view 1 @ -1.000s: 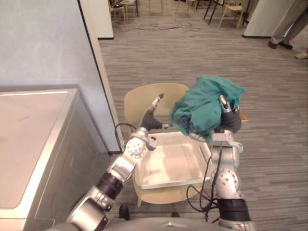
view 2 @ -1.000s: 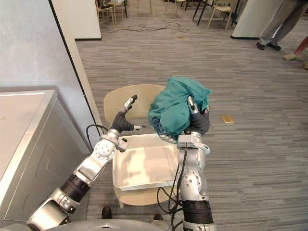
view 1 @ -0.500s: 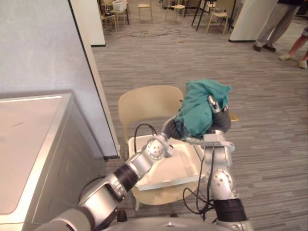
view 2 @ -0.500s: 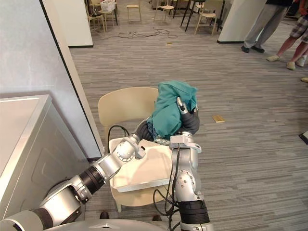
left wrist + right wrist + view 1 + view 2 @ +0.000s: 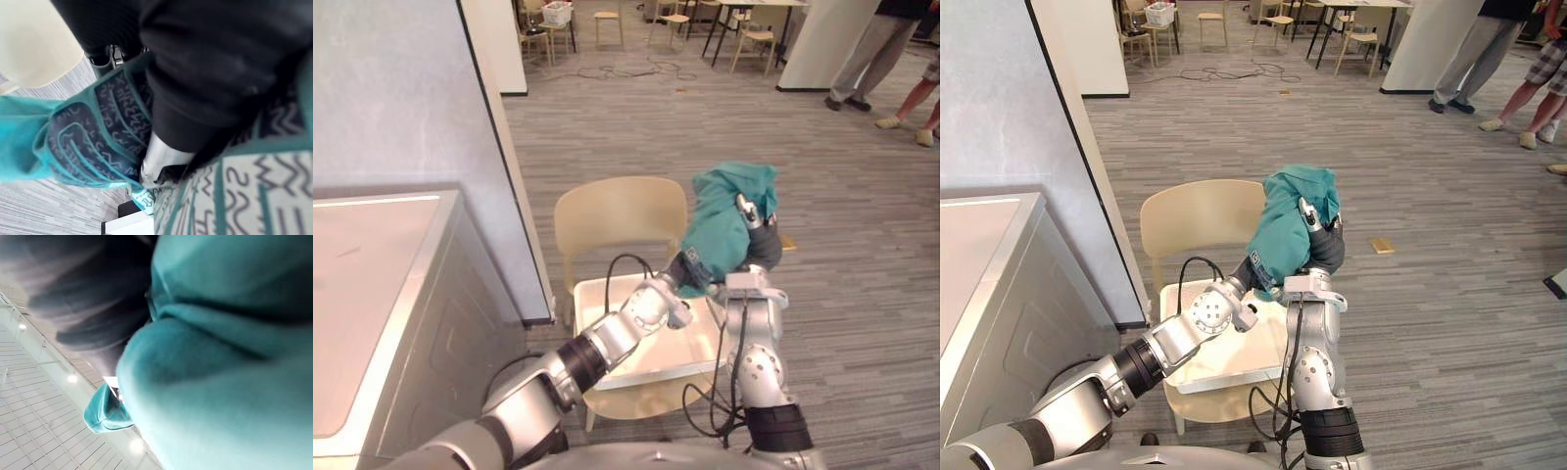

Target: Pick up the laundry basket with both hands and put the clothes into the washing machine.

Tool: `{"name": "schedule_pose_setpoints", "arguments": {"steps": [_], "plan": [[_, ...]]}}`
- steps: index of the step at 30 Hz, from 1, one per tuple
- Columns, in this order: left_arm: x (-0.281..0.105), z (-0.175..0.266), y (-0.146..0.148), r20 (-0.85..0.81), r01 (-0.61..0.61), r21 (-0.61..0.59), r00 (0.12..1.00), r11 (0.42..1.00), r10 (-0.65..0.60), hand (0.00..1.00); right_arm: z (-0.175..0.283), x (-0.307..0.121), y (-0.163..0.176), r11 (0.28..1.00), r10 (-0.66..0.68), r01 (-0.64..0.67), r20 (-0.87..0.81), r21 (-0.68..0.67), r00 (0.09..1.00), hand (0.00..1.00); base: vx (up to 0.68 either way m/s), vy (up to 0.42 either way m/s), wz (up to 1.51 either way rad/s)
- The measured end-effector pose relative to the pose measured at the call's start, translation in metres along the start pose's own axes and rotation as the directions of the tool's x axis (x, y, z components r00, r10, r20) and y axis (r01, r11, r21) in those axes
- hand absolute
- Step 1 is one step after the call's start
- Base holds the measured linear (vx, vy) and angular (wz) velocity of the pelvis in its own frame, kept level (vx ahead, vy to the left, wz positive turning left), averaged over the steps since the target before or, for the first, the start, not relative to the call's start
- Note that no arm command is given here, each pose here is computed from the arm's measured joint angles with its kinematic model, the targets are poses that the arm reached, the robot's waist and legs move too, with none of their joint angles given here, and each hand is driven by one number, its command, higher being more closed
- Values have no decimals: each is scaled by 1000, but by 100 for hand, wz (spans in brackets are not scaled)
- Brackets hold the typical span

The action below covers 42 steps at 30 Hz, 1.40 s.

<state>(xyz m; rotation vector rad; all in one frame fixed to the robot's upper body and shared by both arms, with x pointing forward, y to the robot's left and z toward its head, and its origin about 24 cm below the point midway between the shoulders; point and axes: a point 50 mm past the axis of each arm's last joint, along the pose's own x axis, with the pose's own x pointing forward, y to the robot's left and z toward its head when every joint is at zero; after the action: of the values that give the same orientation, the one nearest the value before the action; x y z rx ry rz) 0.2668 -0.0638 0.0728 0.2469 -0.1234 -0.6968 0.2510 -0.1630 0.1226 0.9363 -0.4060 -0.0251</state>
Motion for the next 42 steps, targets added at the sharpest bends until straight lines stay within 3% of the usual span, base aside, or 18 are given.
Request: {"name": "schedule_pose_setpoints", "arguments": {"steps": [14, 15, 25, 31, 36, 38, 42], "plan": [[0, 9, -2, 32, 10, -26, 999, 1000, -9, 100, 7, -4, 3, 1000, 11, -12, 35, 9, 999, 100, 0, 0, 0], [0, 9, -3, 31, 11, -25, 999, 1000, -11, 100, 7, -4, 3, 1000, 10, -10, 35, 9, 999, 0, 0, 0, 0], [-1, 5, -2, 3, 18, -28, 1000, 999, -18, 100, 6, -12, -8, 1000, -16, 16, 2, 1, 1000, 0, 0, 0, 0], [-4, -7, 19, -36, -27, -15, 999, 1000, 27, 100, -10, -42, -39, 992, -85, 64, -213, -105, 973, 0, 0, 0, -1], [-13, -18, 70, -76, -224, -68, 973, 972, 219, 100, -18, -73, -56, 986, -140, 97, -347, -138, 927, 0, 0, 0, -3], [-26, -26, 102, -98, -354, -98, 933, 930, 345, 100, -15, -82, -64, 978, -184, 135, -358, -156, 916, 0, 0, 0, 0], [-53, -35, 131, -120, -499, -139, 866, 855, 486, 100, -1, -84, -76, 964, -240, 188, -311, -189, 919, 0, 0, 0, 0]]}}
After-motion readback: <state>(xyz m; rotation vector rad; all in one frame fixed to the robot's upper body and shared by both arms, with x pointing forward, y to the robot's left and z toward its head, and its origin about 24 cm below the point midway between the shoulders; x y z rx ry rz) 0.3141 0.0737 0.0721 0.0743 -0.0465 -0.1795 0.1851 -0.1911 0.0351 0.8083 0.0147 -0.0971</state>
